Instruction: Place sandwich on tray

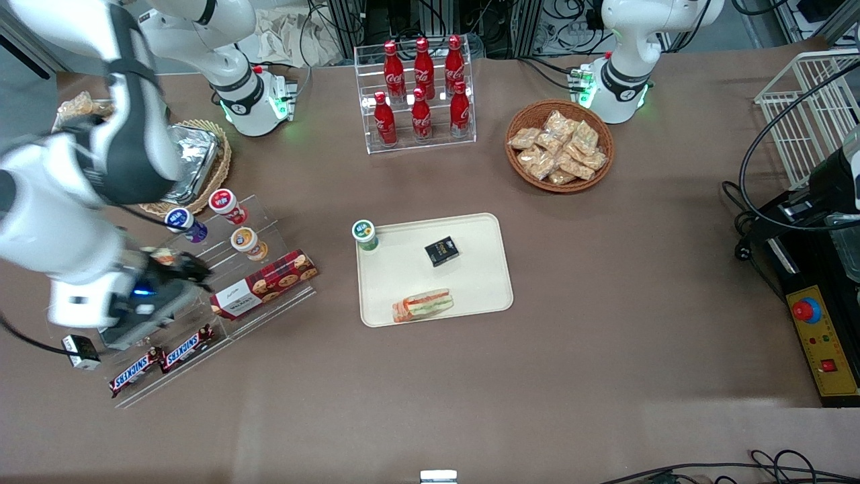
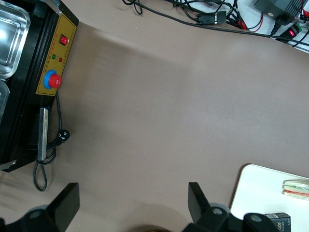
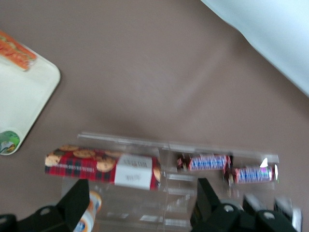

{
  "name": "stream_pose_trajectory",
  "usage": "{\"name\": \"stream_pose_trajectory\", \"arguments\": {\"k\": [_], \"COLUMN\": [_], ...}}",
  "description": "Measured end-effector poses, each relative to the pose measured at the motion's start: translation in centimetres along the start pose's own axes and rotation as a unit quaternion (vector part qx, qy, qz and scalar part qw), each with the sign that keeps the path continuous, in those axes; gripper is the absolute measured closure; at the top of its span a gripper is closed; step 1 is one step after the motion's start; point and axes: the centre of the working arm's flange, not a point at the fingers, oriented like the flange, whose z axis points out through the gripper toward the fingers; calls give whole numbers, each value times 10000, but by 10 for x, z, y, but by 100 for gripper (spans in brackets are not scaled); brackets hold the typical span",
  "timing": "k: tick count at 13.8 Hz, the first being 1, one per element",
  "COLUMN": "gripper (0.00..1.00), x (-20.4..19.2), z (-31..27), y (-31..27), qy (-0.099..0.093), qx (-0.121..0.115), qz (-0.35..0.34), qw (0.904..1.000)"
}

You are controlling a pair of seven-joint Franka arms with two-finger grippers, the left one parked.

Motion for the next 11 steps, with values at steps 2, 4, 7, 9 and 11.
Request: {"name": "stream_pose_trajectory", "arguments": {"k": [2,4,7,9,11], "gripper": [0,0,0,0,0], "x": [-31,-65,-97,-122,-146], "z": [-17,-32,-60,-79,-94], "y": [27,51,57,50,37], "qy": [-105,-223,-172,-86,-49], "qx": [83,183,254,272,205], "qz": [867,1587,2152,2297,2342], "qw": [9961,9869,9761,9728,9720]}}
